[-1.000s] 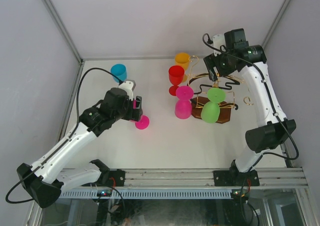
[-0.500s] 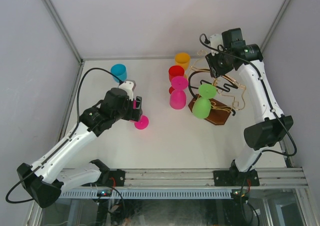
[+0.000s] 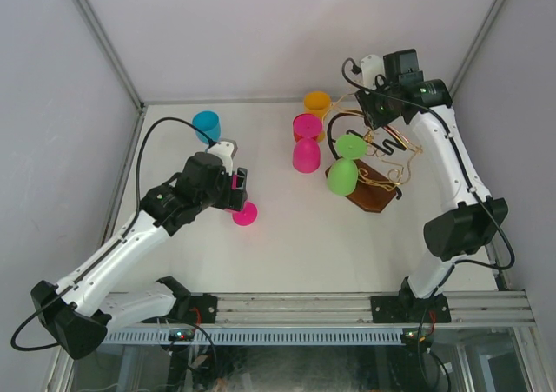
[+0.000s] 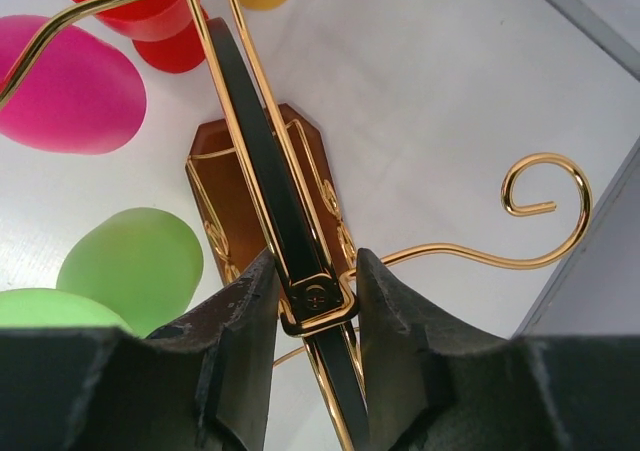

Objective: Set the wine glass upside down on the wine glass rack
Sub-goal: Move the wine rack to the center of the board.

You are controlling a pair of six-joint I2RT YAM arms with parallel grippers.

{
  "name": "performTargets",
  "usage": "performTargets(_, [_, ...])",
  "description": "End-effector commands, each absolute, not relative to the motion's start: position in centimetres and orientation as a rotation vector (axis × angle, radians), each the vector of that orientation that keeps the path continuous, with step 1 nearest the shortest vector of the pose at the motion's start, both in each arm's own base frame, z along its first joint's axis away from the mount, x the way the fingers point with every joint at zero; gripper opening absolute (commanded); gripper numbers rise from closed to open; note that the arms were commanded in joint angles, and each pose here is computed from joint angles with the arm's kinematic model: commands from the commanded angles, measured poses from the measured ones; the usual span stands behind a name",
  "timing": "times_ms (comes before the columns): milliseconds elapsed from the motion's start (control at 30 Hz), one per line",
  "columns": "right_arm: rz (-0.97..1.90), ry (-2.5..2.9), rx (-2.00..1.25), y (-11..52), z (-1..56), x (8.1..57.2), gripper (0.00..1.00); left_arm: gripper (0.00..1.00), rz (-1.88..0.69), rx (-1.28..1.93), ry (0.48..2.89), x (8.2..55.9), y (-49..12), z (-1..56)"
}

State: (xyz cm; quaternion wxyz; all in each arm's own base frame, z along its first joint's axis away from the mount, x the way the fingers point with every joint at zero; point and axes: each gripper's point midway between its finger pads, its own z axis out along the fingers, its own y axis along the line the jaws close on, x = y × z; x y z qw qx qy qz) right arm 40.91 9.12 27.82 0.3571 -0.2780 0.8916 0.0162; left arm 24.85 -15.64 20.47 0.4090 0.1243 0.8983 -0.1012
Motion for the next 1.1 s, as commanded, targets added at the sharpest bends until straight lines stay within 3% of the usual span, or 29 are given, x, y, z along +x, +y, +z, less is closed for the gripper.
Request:
performTargets(0, [0.024, 2.215, -0.771, 9.9, 28.1, 43.1, 0.24, 0.78, -0.246, 0.326, 2.232, 25.3, -15.7, 21.1])
performTargets(433, [0.049, 2.069, -0.984, 11.6, 28.1, 45.2, 0.19, 0.77, -0.242, 0.335, 2.230, 25.2, -15.6, 21.3])
performTargets(667, [0.065, 2.021, -1.062, 11.9, 28.4, 45.3, 0.21, 0.77, -0.249, 0.334, 2.227, 25.0, -15.6, 21.4])
performTargets(700, [0.068, 2.015, -1.068, 12.0, 28.5, 45.2, 0.23, 0.77, -0.253, 0.334, 2.227, 25.0, -15.6, 21.5])
performTargets(900, [0.099, 1.934, -0.999, 12.2, 32.1, 44.2, 0.63, 0.76, -0.274, 0.314, 2.196, 24.4, -15.1, 22.2])
performTargets(1067, [0.115, 1.822, -0.901, 12.3, 37.3, 42.3, 0.72, 0.76, -0.316, 0.311, 2.155, 23.8, -15.1, 23.0])
